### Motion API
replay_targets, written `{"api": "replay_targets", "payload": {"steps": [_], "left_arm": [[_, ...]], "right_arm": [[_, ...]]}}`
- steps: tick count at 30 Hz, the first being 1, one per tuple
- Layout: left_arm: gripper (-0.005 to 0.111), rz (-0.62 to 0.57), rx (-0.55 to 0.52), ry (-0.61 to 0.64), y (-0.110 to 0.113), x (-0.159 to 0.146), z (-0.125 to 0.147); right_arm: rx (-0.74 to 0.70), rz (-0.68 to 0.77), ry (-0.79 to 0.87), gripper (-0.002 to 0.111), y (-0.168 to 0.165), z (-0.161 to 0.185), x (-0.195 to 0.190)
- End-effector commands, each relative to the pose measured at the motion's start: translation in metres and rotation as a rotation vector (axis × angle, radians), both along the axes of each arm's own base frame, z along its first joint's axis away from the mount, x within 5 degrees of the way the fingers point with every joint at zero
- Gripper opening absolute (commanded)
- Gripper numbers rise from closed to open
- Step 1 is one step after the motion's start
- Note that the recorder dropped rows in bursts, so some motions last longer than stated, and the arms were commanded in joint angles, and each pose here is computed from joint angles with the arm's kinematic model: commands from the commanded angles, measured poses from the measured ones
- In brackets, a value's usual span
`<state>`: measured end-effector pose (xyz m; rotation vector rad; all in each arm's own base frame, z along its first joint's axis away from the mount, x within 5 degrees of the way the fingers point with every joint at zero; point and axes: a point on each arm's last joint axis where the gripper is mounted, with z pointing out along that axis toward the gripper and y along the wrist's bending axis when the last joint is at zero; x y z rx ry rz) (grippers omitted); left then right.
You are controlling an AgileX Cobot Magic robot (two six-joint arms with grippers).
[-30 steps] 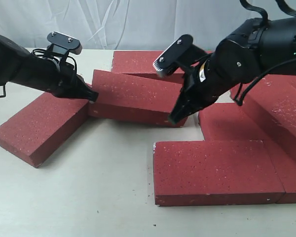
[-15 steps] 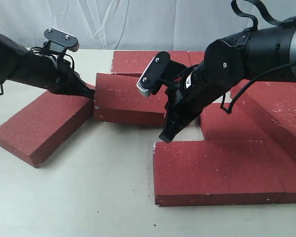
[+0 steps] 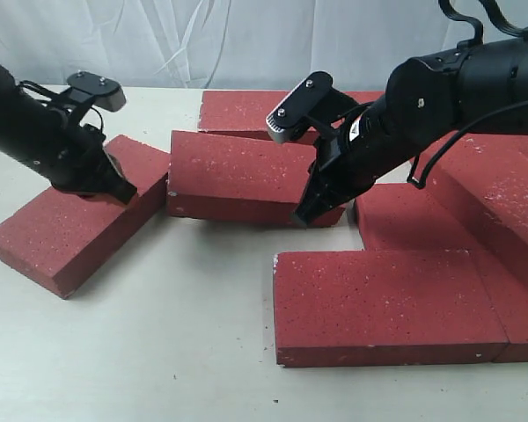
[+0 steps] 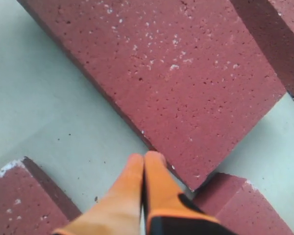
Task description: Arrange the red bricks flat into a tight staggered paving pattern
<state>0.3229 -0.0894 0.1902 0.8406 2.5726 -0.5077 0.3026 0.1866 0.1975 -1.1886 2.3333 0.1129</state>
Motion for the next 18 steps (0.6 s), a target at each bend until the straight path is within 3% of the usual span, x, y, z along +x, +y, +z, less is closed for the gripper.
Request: {"api": "replay_targets", "payload": {"steps": [1,7,10,18], "left_arm": [[0.0,0.051,-0.012,0.006,-0.008,0.011,-0.023],[0.0,0.094,-0.05,0.007,-0.013,0.027,-0.038],[0.0,0.177,-0.024,-0.071,-0.009,0.039,-0.044],[0.0,0.242,-0.007,-0.141,-0.005,0.047,-0.042]], "right_arm": [[0.029,-0.017,-0.023,-0.001,0.0,0.006,0.003],[0.029,-0.017,-0.023,-0.001,0.0,0.006,0.003],[0.03,-0.018,-0.024,-0.001,0.0,0.006,0.003],[0.031,-0.018,-0.025,-0.001,0.0,0.006,0.003]]}}
